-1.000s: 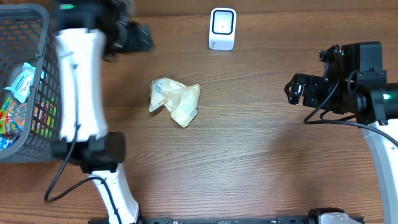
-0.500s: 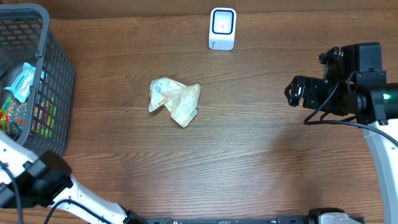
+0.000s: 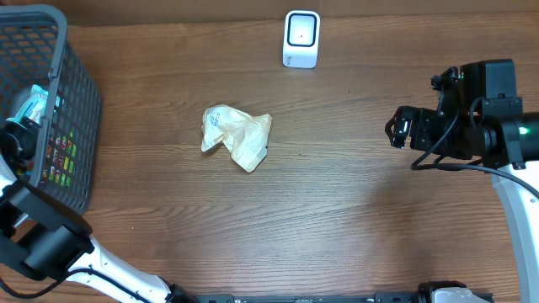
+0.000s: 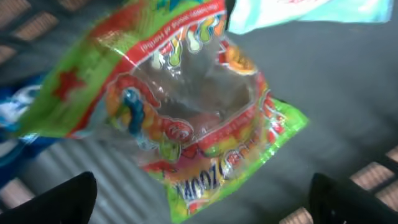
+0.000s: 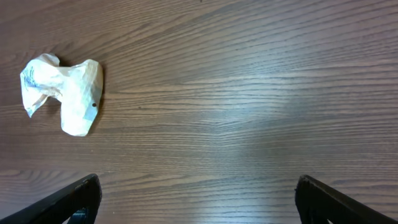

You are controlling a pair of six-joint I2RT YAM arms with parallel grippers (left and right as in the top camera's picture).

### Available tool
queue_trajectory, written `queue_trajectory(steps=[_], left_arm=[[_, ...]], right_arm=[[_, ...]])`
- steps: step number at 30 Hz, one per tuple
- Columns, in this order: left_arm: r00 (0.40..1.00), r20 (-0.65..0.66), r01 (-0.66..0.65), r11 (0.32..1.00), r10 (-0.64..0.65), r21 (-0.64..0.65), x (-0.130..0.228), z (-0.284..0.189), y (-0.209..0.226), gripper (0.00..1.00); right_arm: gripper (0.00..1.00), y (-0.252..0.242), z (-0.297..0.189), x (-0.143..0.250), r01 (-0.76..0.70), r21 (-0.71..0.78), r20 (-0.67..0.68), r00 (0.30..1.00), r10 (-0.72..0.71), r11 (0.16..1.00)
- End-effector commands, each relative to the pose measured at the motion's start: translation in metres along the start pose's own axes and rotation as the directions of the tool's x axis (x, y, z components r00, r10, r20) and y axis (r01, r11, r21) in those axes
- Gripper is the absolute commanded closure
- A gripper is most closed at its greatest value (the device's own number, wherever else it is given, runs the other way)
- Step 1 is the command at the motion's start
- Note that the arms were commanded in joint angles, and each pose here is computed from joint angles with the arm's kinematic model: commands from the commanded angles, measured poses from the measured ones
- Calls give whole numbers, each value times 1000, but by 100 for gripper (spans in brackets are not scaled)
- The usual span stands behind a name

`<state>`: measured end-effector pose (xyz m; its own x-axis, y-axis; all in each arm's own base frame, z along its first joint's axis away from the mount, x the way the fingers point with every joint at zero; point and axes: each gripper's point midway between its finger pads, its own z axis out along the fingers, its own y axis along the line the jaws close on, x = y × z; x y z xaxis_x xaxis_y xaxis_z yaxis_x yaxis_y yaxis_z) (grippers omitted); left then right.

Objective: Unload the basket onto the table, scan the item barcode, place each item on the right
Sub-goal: 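Grasp the Haribo gummy bag from the basket with the left gripper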

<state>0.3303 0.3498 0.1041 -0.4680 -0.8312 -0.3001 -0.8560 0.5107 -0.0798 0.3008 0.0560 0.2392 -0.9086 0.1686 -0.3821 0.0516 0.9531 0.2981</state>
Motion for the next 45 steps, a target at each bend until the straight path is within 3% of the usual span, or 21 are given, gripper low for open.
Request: queue_trajectory(steps=[1, 4, 8, 9, 10, 11, 12, 18, 22, 27, 29, 32, 35, 38, 40, 45], left_arm=[[1000, -11, 25, 999, -25, -23, 15, 21, 3, 0], [1000, -21, 22, 999, -22, -24, 27, 40, 4, 3], [999, -43, 20, 999, -22, -29, 43, 57, 8, 24], [999, -49, 20, 999, -21, -32, 46, 60, 9, 37], [999, -50, 19, 999, -21, -32, 46, 60, 9, 42], [998, -51, 19, 999, -21, -32, 46, 60, 9, 64], [999, -49, 20, 999, -22, -31, 45, 59, 9, 96], [999, -38, 20, 1000, -21, -23, 38, 41, 6, 96], [998, 53, 20, 1000, -21, 6, 14, -4, -1, 96], [950, 310, 6, 997, -30, 78, -23, -125, -12, 96], [904, 426, -10, 994, -37, 107, -26, -183, -13, 96], [860, 510, -35, 991, -37, 130, -19, -230, -15, 96], [821, 569, -190, 962, 45, 198, 11, -279, -50, 96], [817, 550, -364, 894, 173, 260, 49, -288, -101, 96], [809, 516, -471, 837, 283, 279, 78, -281, -136, 96], [718, 361, -696, 639, 595, 329, 175, -223, -220, 96]], right_arm=[[0, 7, -7, -5, 14, -22, 25, 1000, -13, 1000], [0, 7, -7, -5, 13, -22, 25, 1000, -13, 1000], [0, 7, -7, -5, 13, -22, 23, 1000, -12, 1000], [0, 7, -7, -5, 13, -22, 23, 1000, -13, 1000], [0, 7, -7, -5, 13, -22, 22, 1000, -13, 1000], [0, 7, -7, -5, 13, -21, 22, 1000, -12, 1000], [0, 7, -7, -5, 13, -21, 22, 1000, -13, 1000], [0, 7, -7, -4, 12, -20, 18, 1000, -11, 1000], [0, 7, -7, -4, 12, -20, 18, 1000, -12, 1000], [0, 7, -7, -3, 11, -20, 14, 1000, -10, 1000], [0, 7, -7, -3, 11, -19, 14, 1000, -10, 1000], [0, 7, -7, -3, 11, -20, 14, 1000, -10, 1000], [0, 7, -7, -4, 11, -20, 18, 1000, -11, 1000], [0, 7, -7, -4, 12, -21, 18, 1000, -11, 1000], [0, 7, -7, -4, 12, -21, 19, 1000, -11, 1000], [0, 7, -7, -4, 12, -21, 19, 1000, -11, 1000]])
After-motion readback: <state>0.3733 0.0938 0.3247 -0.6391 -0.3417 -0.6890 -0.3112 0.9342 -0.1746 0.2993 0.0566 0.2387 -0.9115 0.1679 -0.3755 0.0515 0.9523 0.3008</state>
